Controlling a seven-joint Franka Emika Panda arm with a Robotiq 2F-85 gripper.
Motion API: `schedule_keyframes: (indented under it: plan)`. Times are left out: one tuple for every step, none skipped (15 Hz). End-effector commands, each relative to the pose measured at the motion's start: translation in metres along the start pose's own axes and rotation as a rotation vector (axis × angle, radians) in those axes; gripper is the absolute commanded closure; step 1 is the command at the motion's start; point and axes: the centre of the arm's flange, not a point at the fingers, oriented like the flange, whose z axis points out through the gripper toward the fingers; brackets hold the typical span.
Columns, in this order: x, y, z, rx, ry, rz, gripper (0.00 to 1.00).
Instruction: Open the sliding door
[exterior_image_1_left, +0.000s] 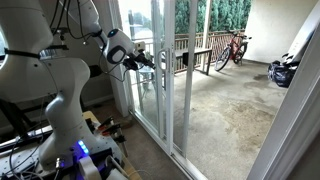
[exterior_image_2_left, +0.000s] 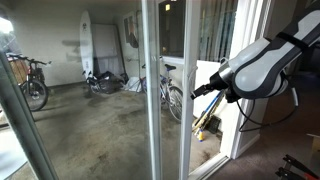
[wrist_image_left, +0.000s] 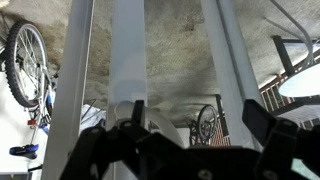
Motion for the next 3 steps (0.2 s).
schedule_keyframes:
  plan:
    - [-0.0009,-0.0017,0.0,0.001,0.0,-0.005,0.0]
    - [-0.0011,-0.002,0.0,0.001,-0.001,-0.006,0.0]
    - [-0.0013,-0.0023,0.0001,0.001,0.0,-0.007,0.0]
